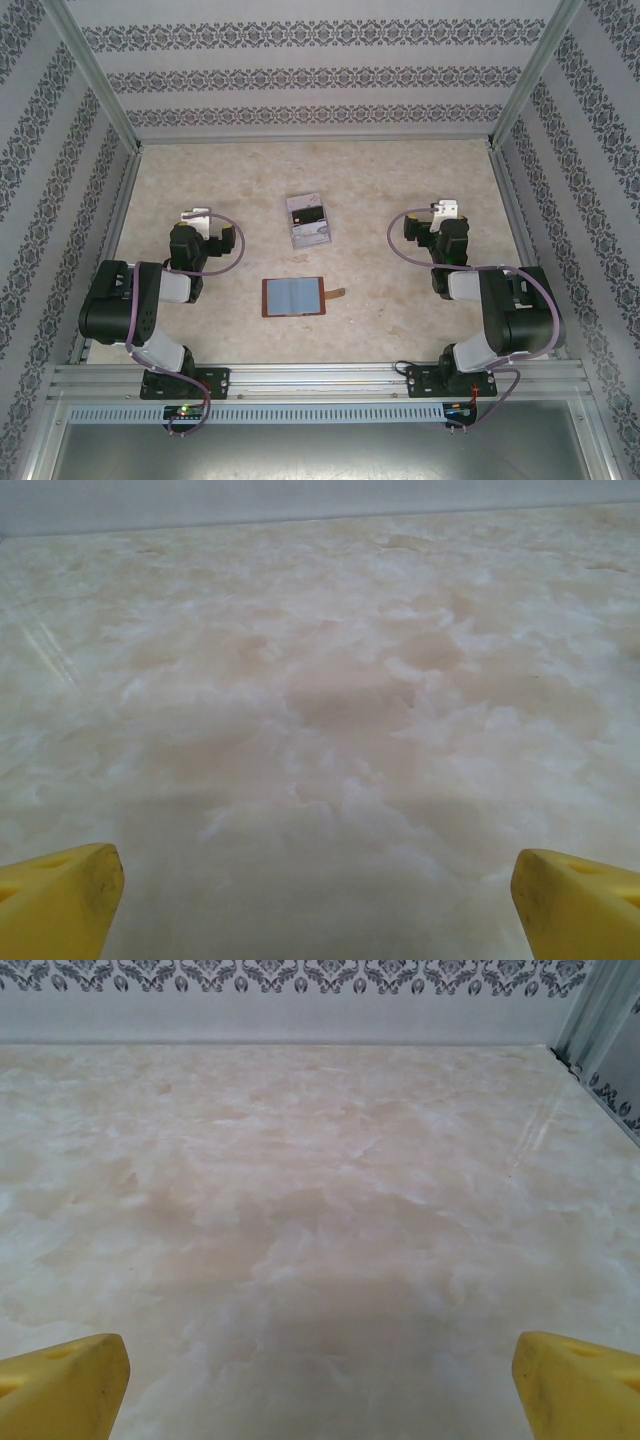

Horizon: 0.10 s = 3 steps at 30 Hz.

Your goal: Take the credit cards out of the card holder

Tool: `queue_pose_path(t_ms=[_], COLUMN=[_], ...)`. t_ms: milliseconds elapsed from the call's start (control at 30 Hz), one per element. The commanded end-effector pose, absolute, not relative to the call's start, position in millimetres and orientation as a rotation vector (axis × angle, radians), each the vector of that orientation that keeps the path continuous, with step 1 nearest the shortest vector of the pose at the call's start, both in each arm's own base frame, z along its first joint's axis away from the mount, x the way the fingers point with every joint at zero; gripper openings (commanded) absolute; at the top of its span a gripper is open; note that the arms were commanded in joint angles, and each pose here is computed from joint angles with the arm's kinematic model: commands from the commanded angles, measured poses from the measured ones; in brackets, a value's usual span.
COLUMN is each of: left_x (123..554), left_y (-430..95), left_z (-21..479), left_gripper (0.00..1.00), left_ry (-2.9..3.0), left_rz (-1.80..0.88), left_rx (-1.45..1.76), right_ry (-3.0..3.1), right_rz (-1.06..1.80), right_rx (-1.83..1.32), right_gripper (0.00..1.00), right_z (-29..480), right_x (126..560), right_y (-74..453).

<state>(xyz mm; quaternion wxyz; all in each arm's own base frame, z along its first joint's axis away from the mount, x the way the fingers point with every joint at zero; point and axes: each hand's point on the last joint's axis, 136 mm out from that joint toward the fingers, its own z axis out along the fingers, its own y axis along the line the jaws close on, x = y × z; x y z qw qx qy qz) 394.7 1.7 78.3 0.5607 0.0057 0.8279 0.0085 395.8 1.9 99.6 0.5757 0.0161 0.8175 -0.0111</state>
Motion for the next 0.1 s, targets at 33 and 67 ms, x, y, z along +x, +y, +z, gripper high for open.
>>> queue_pose_path(t_ms=[33,67], left_x=[397.2,397.2], left_y=[-3.1,-3.2], left_z=[88.3,88.4], left_gripper=[1.00,1.00], left_ry=[1.904,1.903], left_rz=[0.010,0.010], left_rx=[0.046,0.047], right_ry=[1.894,1.894], right_rz=[-0.002,-0.002], right_rx=[0.021,0.023], right_gripper=[0.98,0.98], right_z=[104.6,104.4], right_x=[398.4,397.5], right_y=[2.7,2.5])
